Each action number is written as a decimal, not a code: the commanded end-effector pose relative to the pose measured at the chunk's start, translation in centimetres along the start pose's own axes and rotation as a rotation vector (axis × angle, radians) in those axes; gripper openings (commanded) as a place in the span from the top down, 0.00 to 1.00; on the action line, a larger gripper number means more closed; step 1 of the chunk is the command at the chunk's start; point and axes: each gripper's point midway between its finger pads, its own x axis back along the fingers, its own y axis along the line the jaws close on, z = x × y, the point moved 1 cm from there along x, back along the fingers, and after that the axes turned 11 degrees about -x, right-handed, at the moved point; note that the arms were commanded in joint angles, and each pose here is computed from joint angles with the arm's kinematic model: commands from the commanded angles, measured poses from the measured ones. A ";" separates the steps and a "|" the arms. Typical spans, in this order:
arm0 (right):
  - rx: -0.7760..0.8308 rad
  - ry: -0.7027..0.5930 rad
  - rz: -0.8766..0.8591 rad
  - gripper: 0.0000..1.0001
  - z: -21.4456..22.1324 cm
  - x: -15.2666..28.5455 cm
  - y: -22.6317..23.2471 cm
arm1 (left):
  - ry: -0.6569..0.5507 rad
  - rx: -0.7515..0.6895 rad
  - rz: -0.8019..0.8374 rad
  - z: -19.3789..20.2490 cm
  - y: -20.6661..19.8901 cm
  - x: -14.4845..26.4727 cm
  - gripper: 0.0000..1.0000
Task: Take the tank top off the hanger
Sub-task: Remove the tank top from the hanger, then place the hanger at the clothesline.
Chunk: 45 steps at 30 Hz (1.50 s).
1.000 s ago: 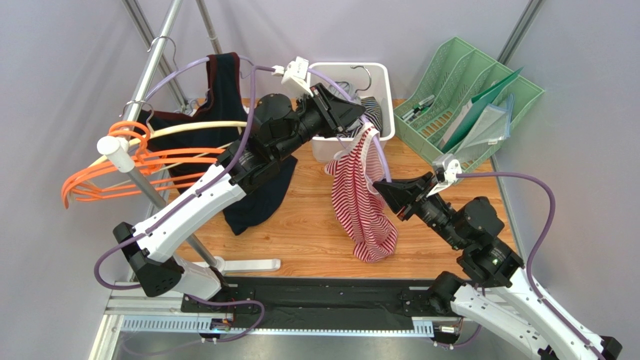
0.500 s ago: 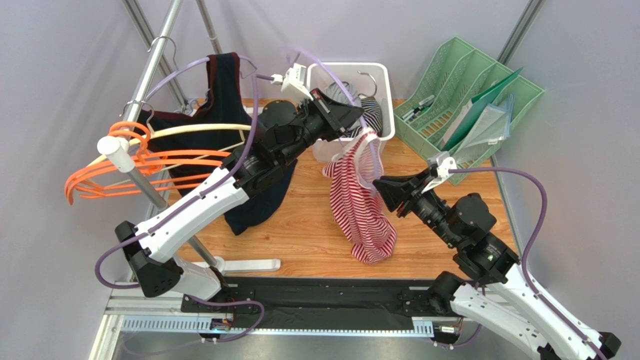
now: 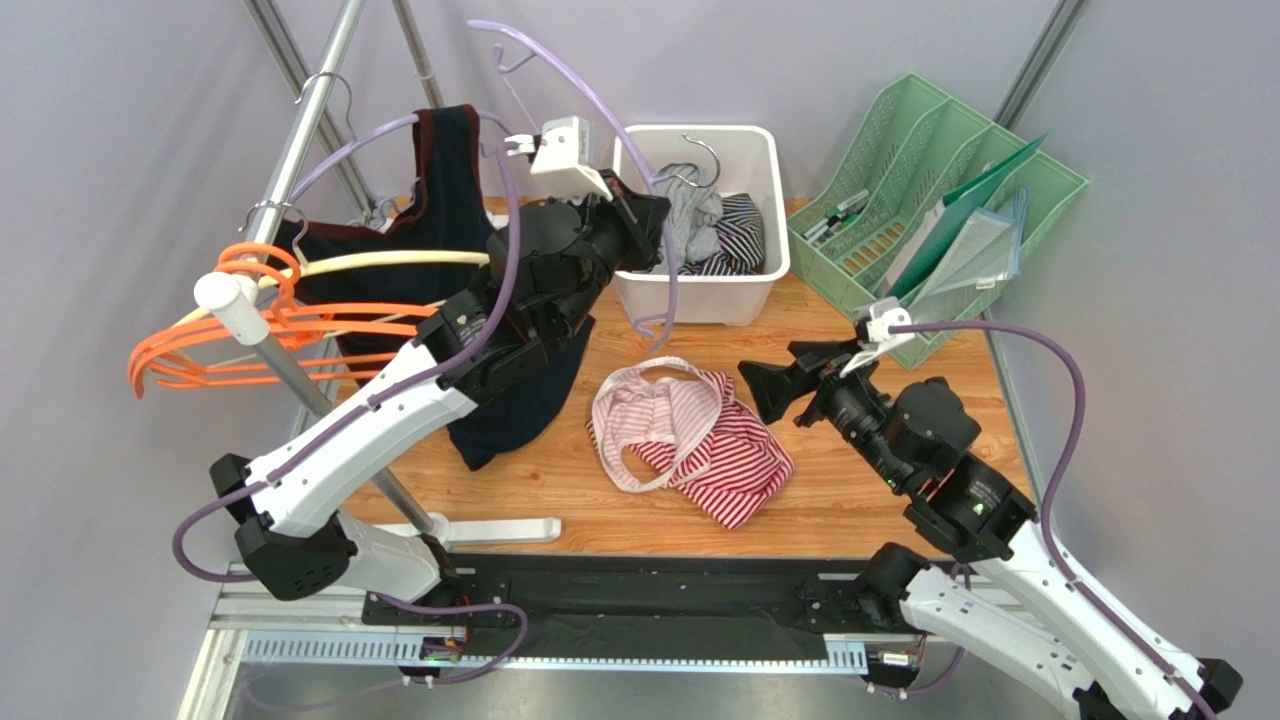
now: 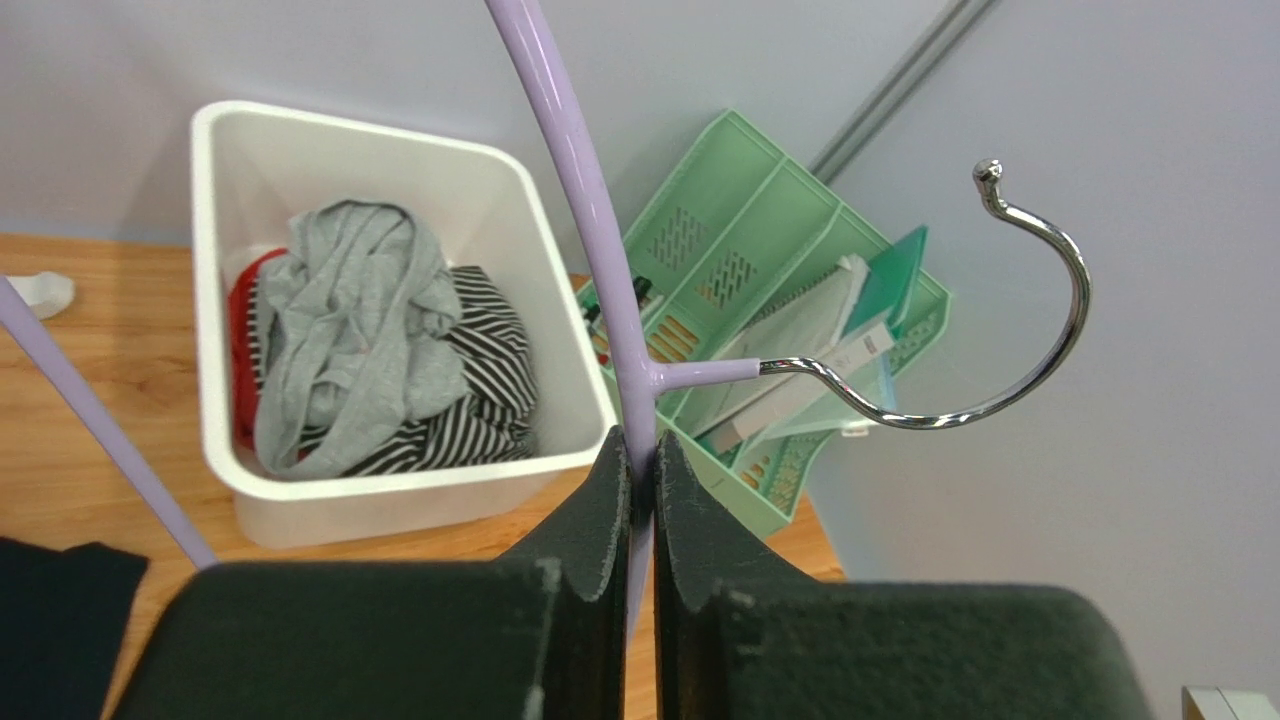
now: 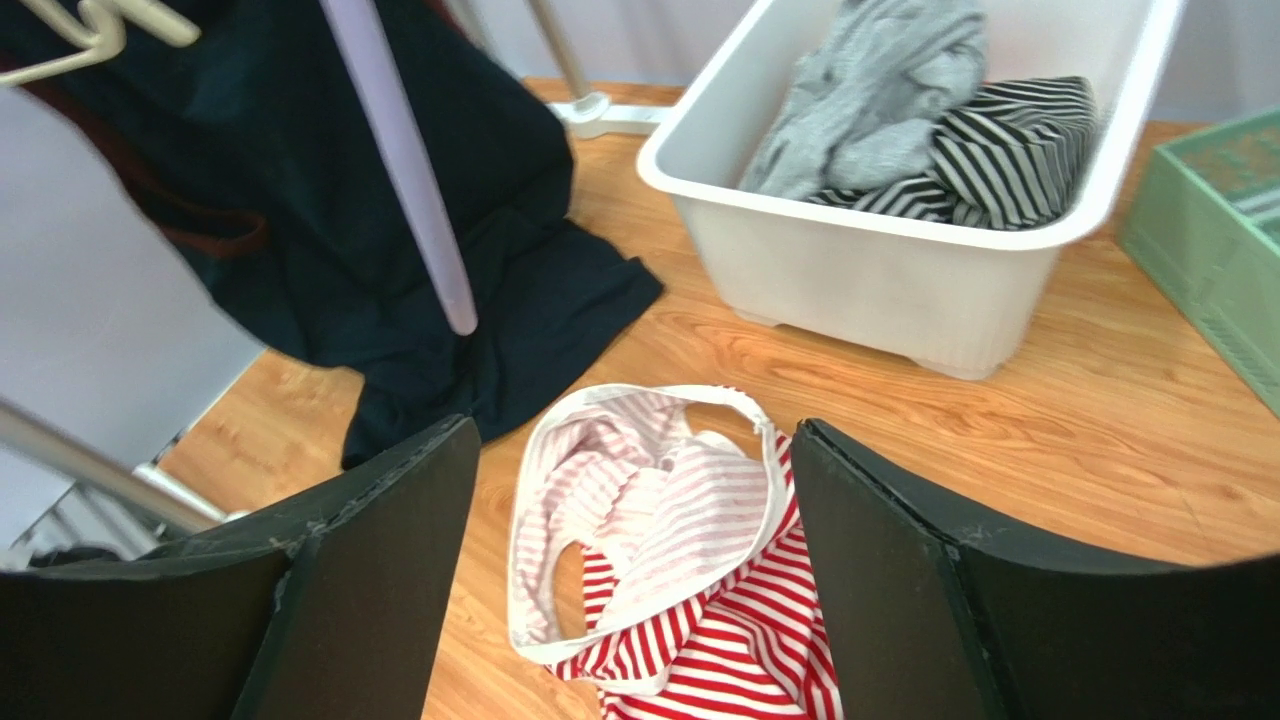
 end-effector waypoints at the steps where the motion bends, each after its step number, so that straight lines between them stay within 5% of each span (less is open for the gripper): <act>1: 0.047 0.030 -0.257 0.17 -0.3 -0.7 4.8 | -0.058 0.070 -0.033 -1.9 0.9 1.3 1.00; 14: 0.097 0.031 -0.367 0.16 0.5 -2.7 6.5 | -0.061 0.386 0.117 -1.5 -0.8 3.9 1.00; 23: 0.083 0.099 -0.390 0.42 2.6 -3.6 6.6 | -0.043 0.497 0.189 -1.4 -1.9 4.7 1.00; 26: 0.070 0.091 -0.365 0.61 2.6 -3.8 6.2 | -0.038 0.507 0.187 -1.1 -1.8 4.8 1.00; 27: 0.059 0.090 -0.358 0.83 2.5 -3.9 6.2 | -0.032 0.510 0.186 -0.8 -1.8 4.7 1.00; 29: 0.047 0.073 -0.355 1.00 2.1 -4.0 6.3 | -0.019 0.519 0.193 -0.1 -2.0 4.5 1.00; 31: 0.044 0.056 -0.378 1.00 1.7 -4.0 6.8 | 0.005 0.520 0.205 0.7 -2.3 4.3 0.99; 36: 0.066 0.000 -0.338 1.00 0.5 -4.0 6.2 | 0.074 0.518 0.234 3.1 -3.1 4.0 0.76; 45: 0.094 -0.019 -0.340 1.00 -0.2 -3.8 6.3 | 0.118 0.417 0.236 6.2 -5.4 5.0 0.71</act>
